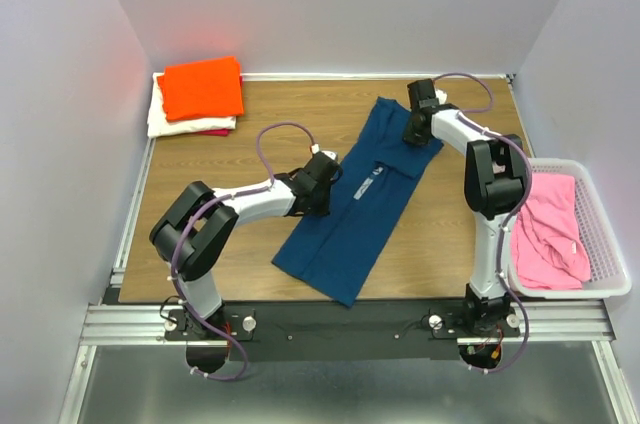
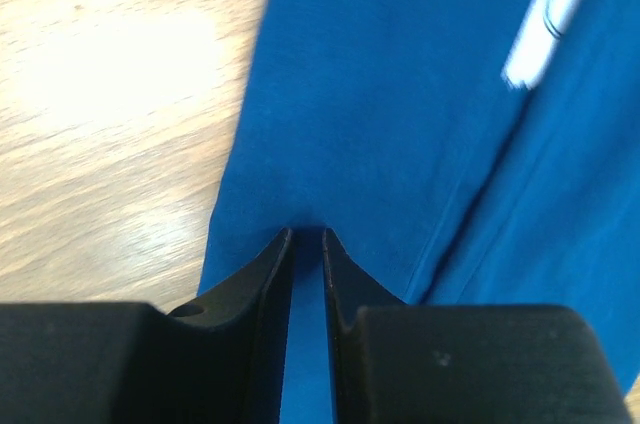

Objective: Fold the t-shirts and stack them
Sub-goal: Fold the tshirt

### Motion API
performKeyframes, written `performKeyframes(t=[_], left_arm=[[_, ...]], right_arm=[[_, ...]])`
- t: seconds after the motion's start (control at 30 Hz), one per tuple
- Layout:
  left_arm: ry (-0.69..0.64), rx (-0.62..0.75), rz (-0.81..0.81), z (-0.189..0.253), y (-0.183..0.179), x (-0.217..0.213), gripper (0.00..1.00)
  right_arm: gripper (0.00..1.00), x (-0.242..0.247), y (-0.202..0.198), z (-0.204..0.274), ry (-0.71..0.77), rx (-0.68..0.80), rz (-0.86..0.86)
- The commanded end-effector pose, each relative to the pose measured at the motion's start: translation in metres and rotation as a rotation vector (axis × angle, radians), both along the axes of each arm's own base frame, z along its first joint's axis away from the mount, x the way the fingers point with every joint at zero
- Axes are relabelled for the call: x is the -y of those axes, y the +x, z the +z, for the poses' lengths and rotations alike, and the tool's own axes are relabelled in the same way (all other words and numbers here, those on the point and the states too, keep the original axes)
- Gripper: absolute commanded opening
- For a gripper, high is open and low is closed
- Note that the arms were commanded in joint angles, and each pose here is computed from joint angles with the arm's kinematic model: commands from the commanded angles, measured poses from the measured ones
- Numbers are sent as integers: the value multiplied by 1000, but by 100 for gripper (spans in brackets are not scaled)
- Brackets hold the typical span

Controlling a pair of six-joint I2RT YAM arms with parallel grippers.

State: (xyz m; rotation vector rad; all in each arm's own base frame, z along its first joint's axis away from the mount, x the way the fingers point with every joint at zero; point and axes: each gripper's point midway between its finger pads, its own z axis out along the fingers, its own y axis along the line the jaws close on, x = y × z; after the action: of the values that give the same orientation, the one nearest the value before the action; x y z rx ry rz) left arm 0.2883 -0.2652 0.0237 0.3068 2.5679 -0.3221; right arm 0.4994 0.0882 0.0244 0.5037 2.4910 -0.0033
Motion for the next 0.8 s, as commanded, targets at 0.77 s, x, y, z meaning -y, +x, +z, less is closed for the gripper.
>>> performKeyframes(t=[0.77], left_arm=[[-435,69,36,101,89,58,33]], right_arm=[[70,-98,116,69,156,267,312]])
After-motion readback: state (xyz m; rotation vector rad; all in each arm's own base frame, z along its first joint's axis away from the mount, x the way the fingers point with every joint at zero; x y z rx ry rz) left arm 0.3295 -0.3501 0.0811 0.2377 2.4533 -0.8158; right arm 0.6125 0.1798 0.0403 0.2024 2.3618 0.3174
